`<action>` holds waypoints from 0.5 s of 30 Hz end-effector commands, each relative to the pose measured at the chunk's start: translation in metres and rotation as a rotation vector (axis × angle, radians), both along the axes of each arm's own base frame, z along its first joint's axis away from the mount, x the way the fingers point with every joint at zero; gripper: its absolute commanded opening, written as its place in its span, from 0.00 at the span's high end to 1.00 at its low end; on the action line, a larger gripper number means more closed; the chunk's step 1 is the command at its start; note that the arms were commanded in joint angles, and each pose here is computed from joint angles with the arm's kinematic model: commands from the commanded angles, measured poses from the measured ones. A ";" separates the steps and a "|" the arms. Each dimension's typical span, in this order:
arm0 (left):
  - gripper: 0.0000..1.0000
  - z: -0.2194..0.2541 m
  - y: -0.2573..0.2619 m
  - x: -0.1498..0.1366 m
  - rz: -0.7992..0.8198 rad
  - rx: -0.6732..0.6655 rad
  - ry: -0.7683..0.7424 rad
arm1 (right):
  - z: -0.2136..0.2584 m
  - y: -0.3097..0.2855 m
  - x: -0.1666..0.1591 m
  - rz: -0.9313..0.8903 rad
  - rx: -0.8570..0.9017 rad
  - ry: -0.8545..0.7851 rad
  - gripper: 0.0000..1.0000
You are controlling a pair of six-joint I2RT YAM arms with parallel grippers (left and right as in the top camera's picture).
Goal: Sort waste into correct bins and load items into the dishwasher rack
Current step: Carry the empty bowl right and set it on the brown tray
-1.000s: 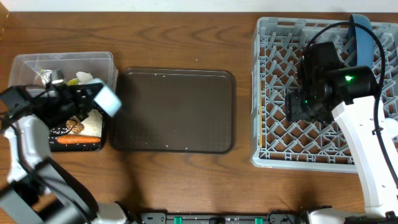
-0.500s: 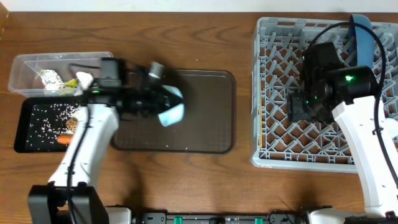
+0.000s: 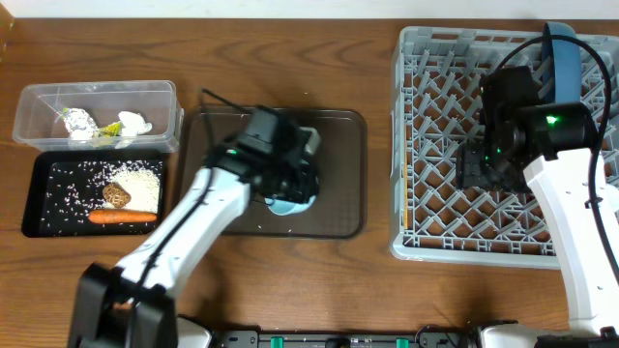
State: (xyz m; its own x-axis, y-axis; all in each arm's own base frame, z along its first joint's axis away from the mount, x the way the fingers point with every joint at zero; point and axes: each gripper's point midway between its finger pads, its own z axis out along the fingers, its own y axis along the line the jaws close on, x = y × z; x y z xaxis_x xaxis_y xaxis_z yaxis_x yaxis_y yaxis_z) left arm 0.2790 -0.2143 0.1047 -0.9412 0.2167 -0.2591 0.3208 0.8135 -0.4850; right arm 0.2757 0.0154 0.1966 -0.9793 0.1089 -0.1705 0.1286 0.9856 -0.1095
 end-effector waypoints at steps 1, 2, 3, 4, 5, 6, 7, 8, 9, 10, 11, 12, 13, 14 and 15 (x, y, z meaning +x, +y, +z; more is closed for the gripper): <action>0.92 -0.027 0.001 0.002 -0.009 0.119 -0.003 | 0.000 -0.002 -0.001 -0.025 0.009 -0.002 0.31; 0.92 -0.034 -0.001 0.003 -0.015 0.137 -0.003 | 0.000 -0.002 -0.001 -0.025 0.009 -0.002 0.31; 0.92 -0.039 -0.002 0.004 -0.018 0.150 -0.006 | 0.000 -0.002 -0.001 -0.025 0.009 -0.002 0.31; 0.90 -0.044 -0.004 0.006 -0.022 0.157 -0.009 | 0.000 -0.002 -0.001 -0.025 0.009 -0.002 0.31; 0.88 -0.047 -0.005 0.007 -0.024 0.158 -0.012 | 0.000 -0.002 -0.001 -0.025 0.009 -0.003 0.31; 0.87 -0.047 -0.006 0.008 -0.024 0.157 -0.014 | 0.000 -0.002 -0.001 -0.025 0.009 -0.003 0.31; 0.84 -0.047 -0.006 0.009 -0.024 0.155 -0.018 | 0.000 -0.002 0.000 -0.026 0.009 -0.003 0.31; 0.75 -0.046 -0.007 0.010 -0.023 0.153 -0.022 | 0.000 -0.002 0.000 -0.025 0.009 -0.004 0.31; 0.68 -0.043 -0.007 0.011 -0.023 0.150 -0.027 | 0.000 -0.002 0.000 -0.026 0.009 -0.005 0.30; 0.64 -0.040 -0.007 0.011 -0.022 0.149 -0.031 | 0.000 -0.002 0.001 -0.025 0.010 -0.008 0.30; 0.59 -0.035 -0.006 0.012 -0.026 0.147 -0.039 | 0.000 -0.002 0.002 -0.025 0.010 -0.012 0.30; 0.52 -0.029 -0.004 0.013 -0.021 0.151 -0.047 | 0.001 0.000 0.003 -0.023 0.016 -0.019 0.29; 0.50 -0.020 0.001 0.015 -0.006 0.160 -0.060 | 0.001 0.003 0.006 -0.017 0.030 -0.027 0.27; 0.48 -0.012 0.008 0.018 0.014 0.172 -0.078 | 0.001 0.008 0.009 0.000 0.055 -0.037 0.26; 0.47 -0.002 0.016 0.021 0.038 0.183 -0.099 | 0.001 0.015 0.013 0.027 0.089 -0.050 0.25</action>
State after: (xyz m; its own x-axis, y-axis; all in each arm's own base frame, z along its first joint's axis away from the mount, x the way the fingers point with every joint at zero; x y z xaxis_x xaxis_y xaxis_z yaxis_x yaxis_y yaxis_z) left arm 0.2768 -0.2112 0.0615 -0.9419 0.2770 -0.1898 0.3279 0.8804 -0.3426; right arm 0.2842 0.0201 0.1975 -0.9734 0.1101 -0.2012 0.1286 0.9884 -0.0812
